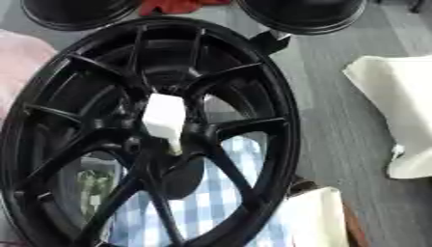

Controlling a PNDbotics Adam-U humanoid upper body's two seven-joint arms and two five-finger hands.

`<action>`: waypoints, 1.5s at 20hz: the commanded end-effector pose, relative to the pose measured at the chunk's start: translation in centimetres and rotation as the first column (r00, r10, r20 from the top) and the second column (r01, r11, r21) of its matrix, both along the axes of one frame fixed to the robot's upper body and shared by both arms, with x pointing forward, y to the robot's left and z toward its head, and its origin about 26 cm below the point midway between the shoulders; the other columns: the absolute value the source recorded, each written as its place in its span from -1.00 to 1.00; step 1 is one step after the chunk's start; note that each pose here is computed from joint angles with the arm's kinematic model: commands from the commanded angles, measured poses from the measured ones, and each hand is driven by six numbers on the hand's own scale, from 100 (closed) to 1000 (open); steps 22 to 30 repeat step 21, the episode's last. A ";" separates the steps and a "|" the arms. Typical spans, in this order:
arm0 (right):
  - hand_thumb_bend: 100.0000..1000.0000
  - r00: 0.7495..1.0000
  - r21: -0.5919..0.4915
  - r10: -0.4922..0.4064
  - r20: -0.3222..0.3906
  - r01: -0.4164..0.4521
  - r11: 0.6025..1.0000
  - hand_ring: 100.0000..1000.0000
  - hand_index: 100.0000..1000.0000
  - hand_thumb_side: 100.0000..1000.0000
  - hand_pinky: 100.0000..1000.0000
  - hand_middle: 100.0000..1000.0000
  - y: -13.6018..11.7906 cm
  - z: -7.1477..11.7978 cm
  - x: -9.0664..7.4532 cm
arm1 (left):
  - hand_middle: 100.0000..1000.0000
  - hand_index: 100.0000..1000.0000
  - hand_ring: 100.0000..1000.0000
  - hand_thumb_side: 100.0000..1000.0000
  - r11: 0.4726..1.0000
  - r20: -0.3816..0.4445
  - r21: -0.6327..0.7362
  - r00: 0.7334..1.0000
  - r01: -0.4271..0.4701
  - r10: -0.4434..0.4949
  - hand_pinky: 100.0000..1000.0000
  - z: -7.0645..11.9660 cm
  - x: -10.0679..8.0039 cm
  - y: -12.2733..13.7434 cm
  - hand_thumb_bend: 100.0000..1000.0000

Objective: Pull the pin out of the wheel hub.

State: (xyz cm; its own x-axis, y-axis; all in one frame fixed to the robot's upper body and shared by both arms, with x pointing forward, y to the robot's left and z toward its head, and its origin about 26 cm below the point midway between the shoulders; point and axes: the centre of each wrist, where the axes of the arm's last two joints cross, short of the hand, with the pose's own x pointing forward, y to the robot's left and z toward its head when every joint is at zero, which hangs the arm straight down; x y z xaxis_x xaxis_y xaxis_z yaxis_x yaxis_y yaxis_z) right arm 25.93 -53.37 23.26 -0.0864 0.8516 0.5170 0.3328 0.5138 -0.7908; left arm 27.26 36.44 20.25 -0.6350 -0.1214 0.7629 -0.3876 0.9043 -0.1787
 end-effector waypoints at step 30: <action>-1.00 0.821 0.205 0.249 0.514 -0.400 0.893 0.60 0.50 0.16 0.77 0.40 11.1 6.4 1.7 | 0.26 0.46 0.48 0.54 0.999 0.030 0.033 0.999 0.027 -0.028 0.46 1.2 0.0 -0.4 -0.78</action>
